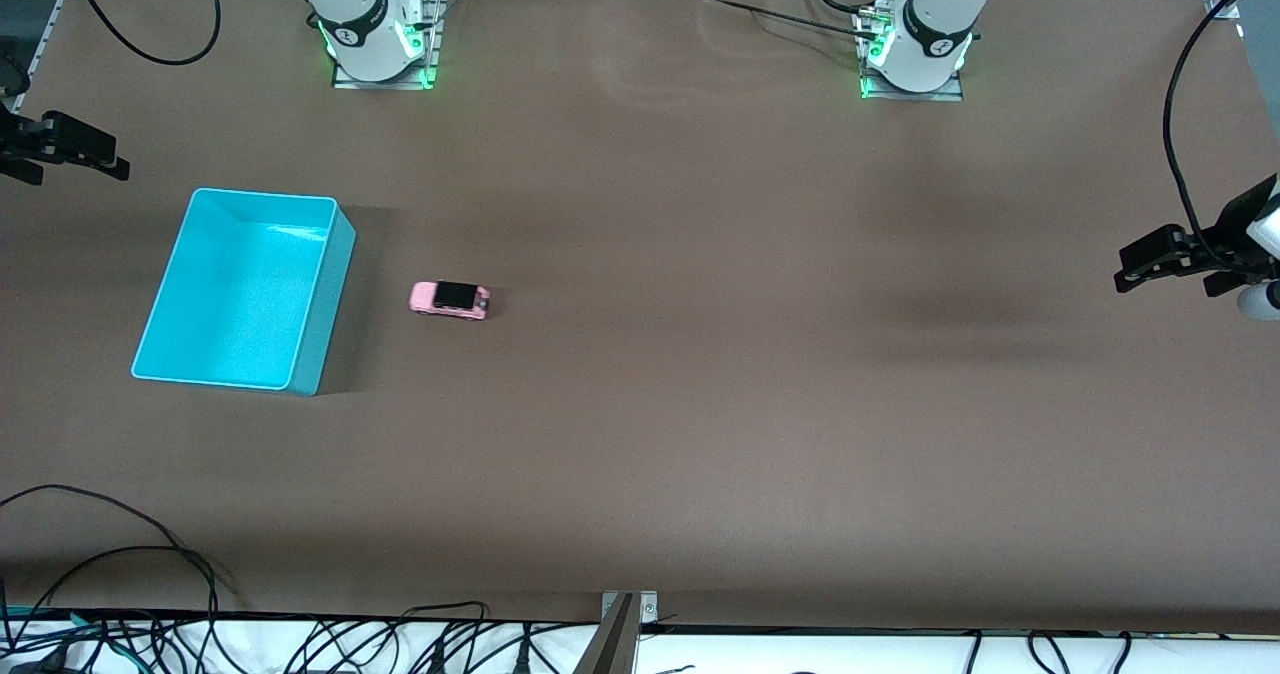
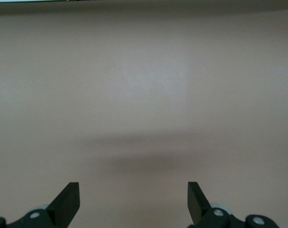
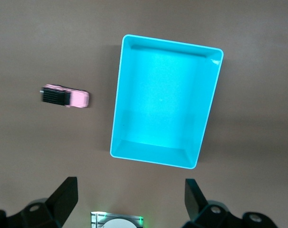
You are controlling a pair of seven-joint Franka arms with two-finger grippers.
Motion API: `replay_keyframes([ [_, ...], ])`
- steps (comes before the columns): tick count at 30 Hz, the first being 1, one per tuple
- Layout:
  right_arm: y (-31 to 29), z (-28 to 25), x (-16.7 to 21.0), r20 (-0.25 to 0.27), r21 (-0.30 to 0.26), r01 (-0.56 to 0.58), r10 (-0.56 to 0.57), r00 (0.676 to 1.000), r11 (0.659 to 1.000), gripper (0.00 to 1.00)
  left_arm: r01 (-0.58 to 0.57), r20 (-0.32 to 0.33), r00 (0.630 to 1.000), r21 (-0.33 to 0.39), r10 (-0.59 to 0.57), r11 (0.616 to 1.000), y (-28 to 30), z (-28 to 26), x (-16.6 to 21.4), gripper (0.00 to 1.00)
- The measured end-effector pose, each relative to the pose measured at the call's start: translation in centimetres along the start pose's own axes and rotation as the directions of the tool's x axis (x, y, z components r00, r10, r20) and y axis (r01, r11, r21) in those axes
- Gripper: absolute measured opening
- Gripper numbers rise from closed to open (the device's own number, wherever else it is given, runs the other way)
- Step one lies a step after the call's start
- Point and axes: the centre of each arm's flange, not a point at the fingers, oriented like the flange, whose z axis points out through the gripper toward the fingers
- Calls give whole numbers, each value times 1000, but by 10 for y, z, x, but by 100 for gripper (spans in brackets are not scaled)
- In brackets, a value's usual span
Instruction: Wind and store pink jeep toy
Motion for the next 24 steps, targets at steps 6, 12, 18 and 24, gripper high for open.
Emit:
replay_keyframes([
  [6, 0, 1, 1, 3, -2, -87, 87, 996, 996, 100, 0, 1, 1000, 0, 0, 1000, 0, 0, 0, 100],
  [12, -3, 8, 6, 14, -3, -147, 147, 989, 989, 100, 2, 1, 1000, 0, -2, 1000, -1, 0, 0, 100],
  [18, -2, 17, 11, 32, -5, -174, 174, 984, 985, 100, 6, 3, 1000, 0, -6, 1000, -4, 2, 0, 100],
  [24, -3, 35, 22, 63, -18, -319, 320, 946, 948, 100, 17, 6, 1000, 0, -17, 1000, -11, 3, 0, 100],
])
